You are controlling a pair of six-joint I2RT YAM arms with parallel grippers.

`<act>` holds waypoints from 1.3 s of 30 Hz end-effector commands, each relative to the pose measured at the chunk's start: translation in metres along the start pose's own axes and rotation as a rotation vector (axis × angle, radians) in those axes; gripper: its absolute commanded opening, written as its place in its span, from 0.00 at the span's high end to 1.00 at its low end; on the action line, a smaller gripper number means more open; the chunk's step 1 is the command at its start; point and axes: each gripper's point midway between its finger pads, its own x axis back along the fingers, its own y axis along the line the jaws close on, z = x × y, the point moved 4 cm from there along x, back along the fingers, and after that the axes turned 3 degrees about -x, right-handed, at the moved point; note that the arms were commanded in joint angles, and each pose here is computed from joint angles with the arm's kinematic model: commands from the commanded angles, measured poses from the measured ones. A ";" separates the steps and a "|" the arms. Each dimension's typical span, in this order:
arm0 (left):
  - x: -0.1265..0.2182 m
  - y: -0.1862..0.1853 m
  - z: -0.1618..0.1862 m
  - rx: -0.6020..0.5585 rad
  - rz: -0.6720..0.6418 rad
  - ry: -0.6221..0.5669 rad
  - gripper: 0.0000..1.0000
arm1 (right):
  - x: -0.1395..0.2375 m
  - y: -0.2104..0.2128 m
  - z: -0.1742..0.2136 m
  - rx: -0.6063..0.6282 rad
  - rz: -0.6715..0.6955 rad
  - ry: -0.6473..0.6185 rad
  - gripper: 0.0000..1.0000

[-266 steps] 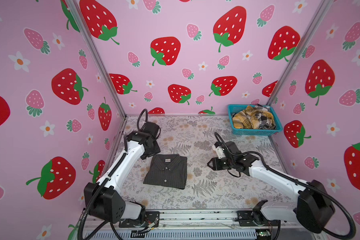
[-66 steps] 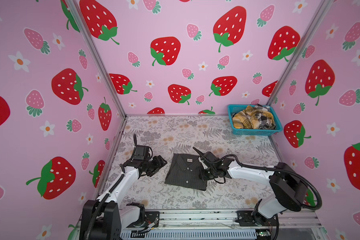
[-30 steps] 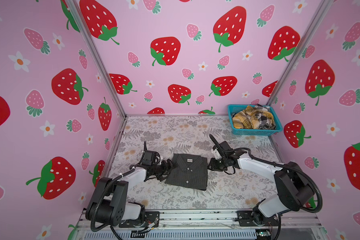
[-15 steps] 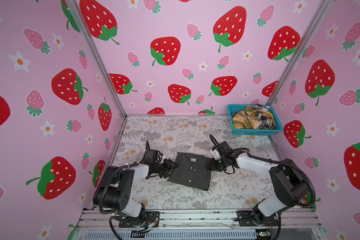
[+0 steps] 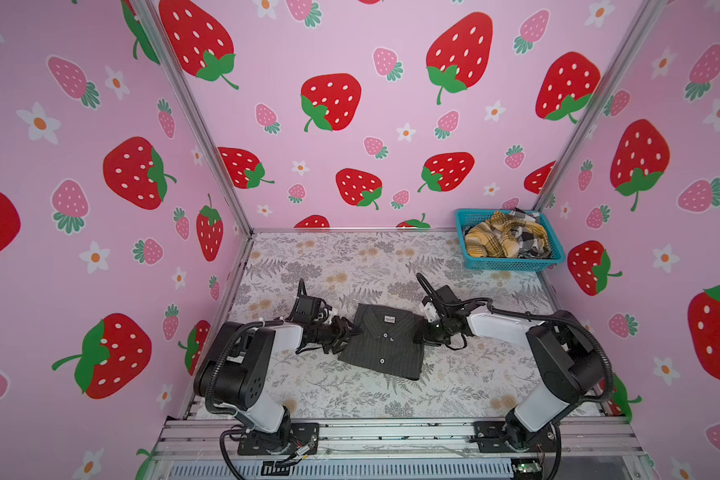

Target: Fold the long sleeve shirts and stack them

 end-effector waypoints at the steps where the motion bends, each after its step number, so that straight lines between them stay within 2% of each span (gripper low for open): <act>1: -0.003 0.055 0.016 0.127 -0.272 0.023 0.25 | -0.011 -0.013 0.004 -0.029 0.051 0.029 0.82; 3: -0.003 0.053 0.012 0.119 -0.281 0.025 0.23 | -0.011 -0.013 0.003 -0.027 0.052 0.028 0.82; 5: -0.006 0.054 0.010 0.122 -0.294 0.039 0.26 | -0.012 -0.014 0.002 -0.025 0.055 0.028 0.82; 10: -0.016 0.056 0.006 0.146 -0.260 0.064 0.48 | -0.013 -0.014 0.000 -0.025 0.058 0.027 0.82; 14: -0.017 0.054 0.006 0.146 -0.240 0.070 0.60 | -0.013 -0.013 -0.001 -0.025 0.054 0.026 0.82; 17: -0.016 0.047 0.005 0.134 -0.230 0.065 0.75 | -0.010 -0.010 -0.004 -0.016 0.051 0.017 0.83; 19: -0.012 0.041 0.003 0.119 -0.232 0.052 0.84 | -0.005 -0.006 -0.009 -0.005 0.045 -0.005 0.83; 24: 0.007 0.023 -0.006 0.049 -0.299 -0.006 0.98 | 0.024 0.013 -0.032 0.043 0.049 -0.110 0.82; 31: 0.051 0.009 -0.028 -0.048 -0.507 -0.099 1.00 | 0.065 0.026 -0.050 0.057 0.052 -0.213 0.82; 35: 0.093 0.015 -0.051 -0.081 -0.691 -0.176 1.00 | 0.078 0.033 -0.052 0.070 0.028 -0.247 0.82; 39: 0.142 0.023 -0.085 -0.065 -0.806 -0.277 1.00 | 0.083 0.035 -0.049 0.083 0.008 -0.259 0.82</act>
